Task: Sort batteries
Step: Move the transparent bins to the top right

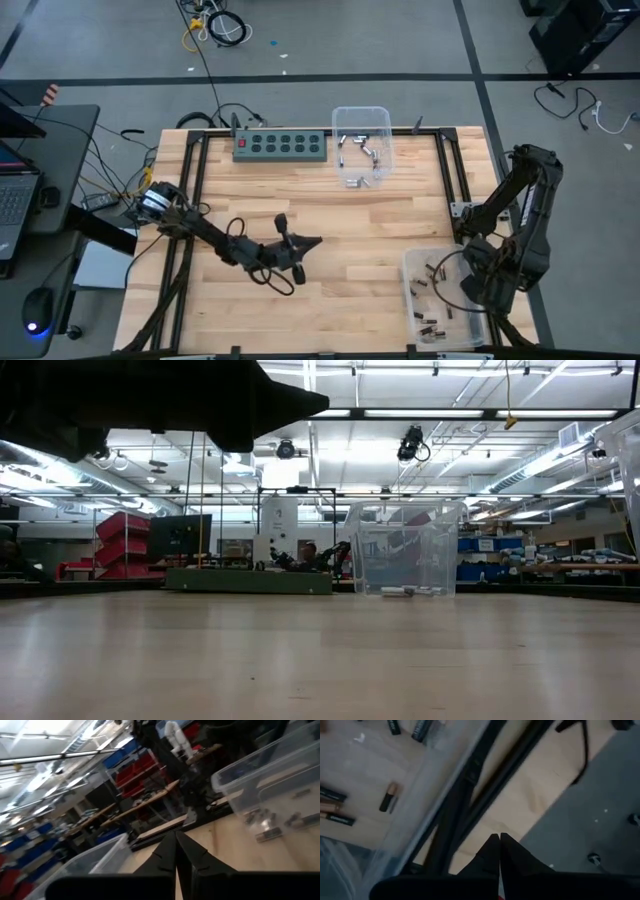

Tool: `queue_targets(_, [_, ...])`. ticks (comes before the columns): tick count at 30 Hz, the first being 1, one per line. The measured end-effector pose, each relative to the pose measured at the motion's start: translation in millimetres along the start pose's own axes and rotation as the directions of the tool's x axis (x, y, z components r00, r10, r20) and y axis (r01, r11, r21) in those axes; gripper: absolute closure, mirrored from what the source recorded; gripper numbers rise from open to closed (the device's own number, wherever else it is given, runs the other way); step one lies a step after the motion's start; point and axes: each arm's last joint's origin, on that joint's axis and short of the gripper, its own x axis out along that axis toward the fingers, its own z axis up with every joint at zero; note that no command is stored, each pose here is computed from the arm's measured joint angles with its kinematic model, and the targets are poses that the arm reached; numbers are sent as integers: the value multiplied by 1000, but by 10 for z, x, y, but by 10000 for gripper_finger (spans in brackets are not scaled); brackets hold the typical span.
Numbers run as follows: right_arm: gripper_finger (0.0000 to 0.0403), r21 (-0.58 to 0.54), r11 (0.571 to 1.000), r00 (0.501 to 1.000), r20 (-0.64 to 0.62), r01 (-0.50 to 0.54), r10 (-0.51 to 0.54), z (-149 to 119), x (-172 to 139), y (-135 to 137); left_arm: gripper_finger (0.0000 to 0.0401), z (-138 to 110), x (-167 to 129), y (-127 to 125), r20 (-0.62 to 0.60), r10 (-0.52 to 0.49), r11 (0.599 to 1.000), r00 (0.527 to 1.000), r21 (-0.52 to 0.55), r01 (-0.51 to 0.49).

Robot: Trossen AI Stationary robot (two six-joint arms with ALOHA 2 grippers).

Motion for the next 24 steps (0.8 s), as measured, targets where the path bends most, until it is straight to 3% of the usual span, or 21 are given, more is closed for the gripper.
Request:
queue_targets(11, [403,-39,983,981,66,-181,183,5,214,188,400,60,-80,-25,-42,94,991,995,102,-89])
queue_targets(20, [403,-104,965,950,178,-240,256,93,188,242,400,140,-161,-27,-62,180,969,982,182,-166])
queue_targets(24, [403,-143,958,938,212,-248,274,195,156,297,400,182,-230,-82,-64,172,966,983,208,-155])
